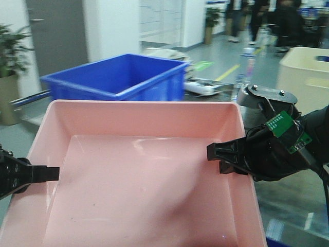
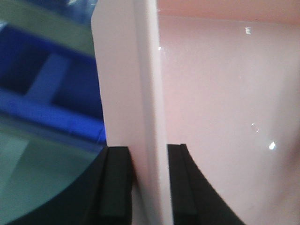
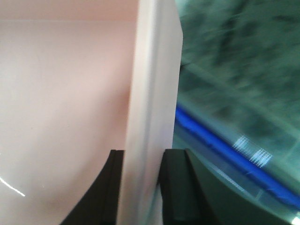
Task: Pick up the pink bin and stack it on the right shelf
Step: 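Carry the pink bin with both grippers while the base drives to the table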
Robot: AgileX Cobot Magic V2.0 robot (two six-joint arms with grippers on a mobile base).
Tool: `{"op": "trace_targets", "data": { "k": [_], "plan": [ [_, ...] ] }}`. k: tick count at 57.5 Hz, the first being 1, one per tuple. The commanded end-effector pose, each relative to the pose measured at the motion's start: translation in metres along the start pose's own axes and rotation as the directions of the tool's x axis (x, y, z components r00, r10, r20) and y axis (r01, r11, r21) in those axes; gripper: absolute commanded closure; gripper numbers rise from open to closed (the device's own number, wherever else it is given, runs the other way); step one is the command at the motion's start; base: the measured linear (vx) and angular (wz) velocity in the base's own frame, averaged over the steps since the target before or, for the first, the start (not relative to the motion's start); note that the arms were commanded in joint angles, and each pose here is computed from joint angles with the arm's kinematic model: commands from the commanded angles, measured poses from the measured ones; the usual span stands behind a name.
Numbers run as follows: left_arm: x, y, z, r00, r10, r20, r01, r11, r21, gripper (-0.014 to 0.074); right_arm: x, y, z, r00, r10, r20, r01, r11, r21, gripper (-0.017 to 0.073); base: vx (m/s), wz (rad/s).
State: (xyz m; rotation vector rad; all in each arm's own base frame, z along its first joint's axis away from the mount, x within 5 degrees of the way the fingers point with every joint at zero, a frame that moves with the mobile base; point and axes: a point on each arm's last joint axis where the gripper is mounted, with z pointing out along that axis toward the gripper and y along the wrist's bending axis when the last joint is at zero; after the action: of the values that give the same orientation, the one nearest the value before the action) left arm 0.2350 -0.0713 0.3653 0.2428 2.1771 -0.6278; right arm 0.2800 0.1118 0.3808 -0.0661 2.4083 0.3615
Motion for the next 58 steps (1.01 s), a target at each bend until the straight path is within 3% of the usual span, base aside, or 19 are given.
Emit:
{"op": "trace_targets", "data": {
  "k": [1, 32, 58],
  "plan": [
    [-0.0132, -0.0181, -0.017, 0.993, -0.064, 0.099, 0.055, 0.994, 0.094, 0.0595, -0.0154, 0.0041, -0.0186, 0.989, 0.013, 0.147, -0.007, 0.999, -0.043, 0.0568, 0.39, -0.82],
    [-0.0135, -0.018, -0.017, 0.993, -0.064, 0.102, 0.055, 0.994, 0.093, 0.0595, -0.0154, 0.0041, -0.0186, 0.989, 0.013, 0.147, -0.007, 0.999, -0.043, 0.0568, 0.31, -0.71],
    [-0.0135, -0.018, -0.0171, 0.993, -0.065, 0.102, 0.056, 0.994, 0.094, 0.0595, -0.0154, 0.0041, -0.0186, 0.989, 0.013, 0.147, -0.007, 0.999, -0.043, 0.0568, 0.2, -0.46]
  ]
}}
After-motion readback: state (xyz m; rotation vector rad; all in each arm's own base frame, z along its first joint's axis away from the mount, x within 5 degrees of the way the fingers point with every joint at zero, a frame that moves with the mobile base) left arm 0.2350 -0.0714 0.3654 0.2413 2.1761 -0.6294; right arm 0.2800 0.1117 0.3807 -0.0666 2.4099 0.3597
